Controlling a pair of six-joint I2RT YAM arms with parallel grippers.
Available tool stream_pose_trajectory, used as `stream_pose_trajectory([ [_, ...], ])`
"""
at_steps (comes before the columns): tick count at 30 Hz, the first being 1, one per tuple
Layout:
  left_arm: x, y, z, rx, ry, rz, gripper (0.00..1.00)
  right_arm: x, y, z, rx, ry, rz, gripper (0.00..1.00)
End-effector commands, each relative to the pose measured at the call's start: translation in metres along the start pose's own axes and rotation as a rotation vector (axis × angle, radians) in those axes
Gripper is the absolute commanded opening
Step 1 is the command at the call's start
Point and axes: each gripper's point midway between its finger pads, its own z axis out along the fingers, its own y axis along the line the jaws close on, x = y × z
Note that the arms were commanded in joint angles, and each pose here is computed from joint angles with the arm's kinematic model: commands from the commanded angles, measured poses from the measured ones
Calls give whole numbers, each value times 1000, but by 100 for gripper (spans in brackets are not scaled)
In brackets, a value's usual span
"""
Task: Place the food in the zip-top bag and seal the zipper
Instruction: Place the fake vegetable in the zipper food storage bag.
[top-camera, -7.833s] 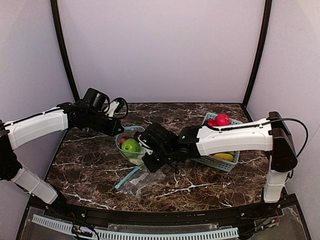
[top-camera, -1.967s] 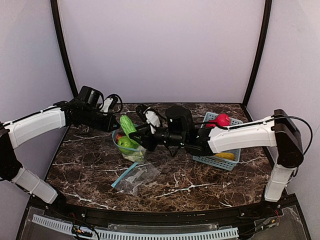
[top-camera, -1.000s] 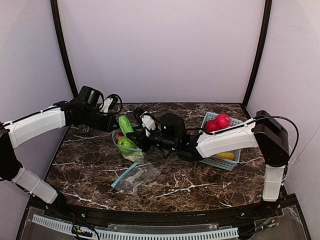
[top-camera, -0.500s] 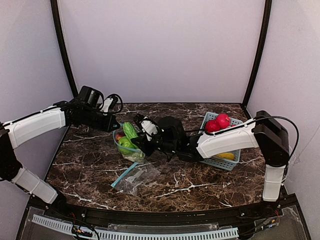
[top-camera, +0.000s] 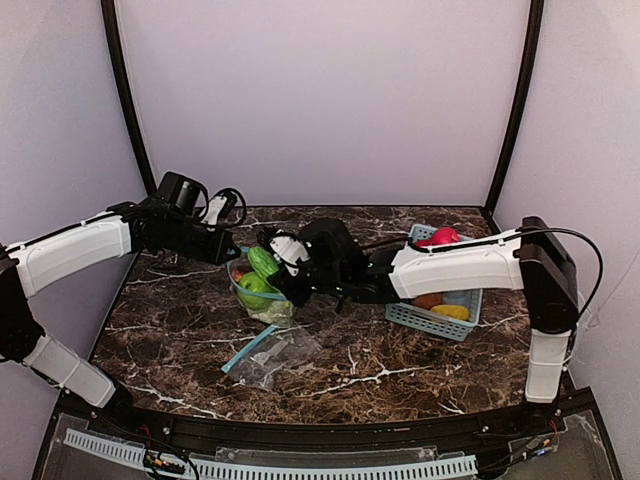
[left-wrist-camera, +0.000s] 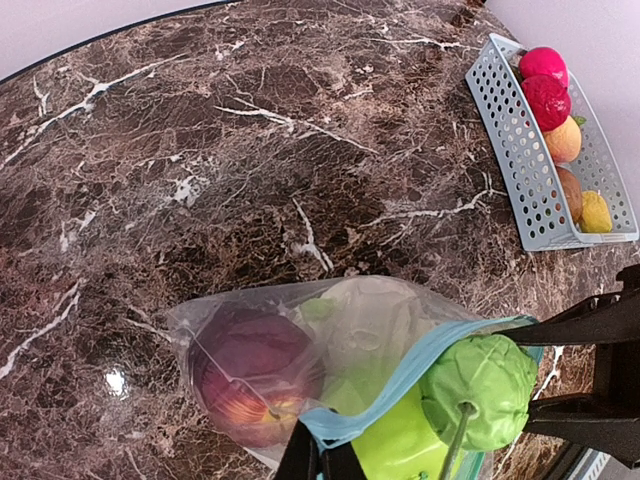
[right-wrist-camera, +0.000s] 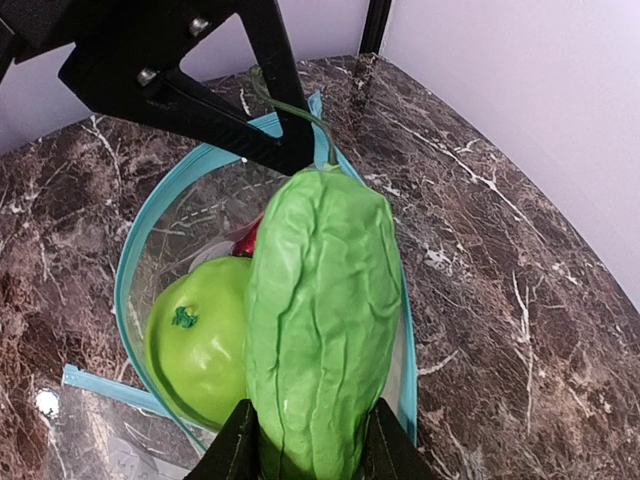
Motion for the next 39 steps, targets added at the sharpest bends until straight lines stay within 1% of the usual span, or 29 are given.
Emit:
stream_pose_trajectory([
  [1,-5,-3,-10,7,-28,7,1,37,-10,4,51,194,-85,28],
  [11,-4,-3,-10,7,-28,7,1,64,-23,8,101,408,-196,29],
  [17,-5,-3,-10,9,-29,7,1,72,-31,9,148,468,-191,32],
  [22,-4,-3,-10,11,-28,7,1,66,-34,11,155,477,-157,33],
  [26,-5,-5,-9,19,-29,8,1,63,-35,13,131,485,-130,38],
  [28,-4,-5,-9,19,-28,8,1,59,-35,13,113,477,-113,42],
  [34,-4,-3,-9,10,-27,7,1,35,-36,-2,67,423,-60,57],
  [36,-4,-2,-9,6,-25,8,1,22,-35,-11,50,390,-45,61],
  [39,-4,-1,-9,0,-23,6,1,4,-28,-24,4,338,-14,64],
])
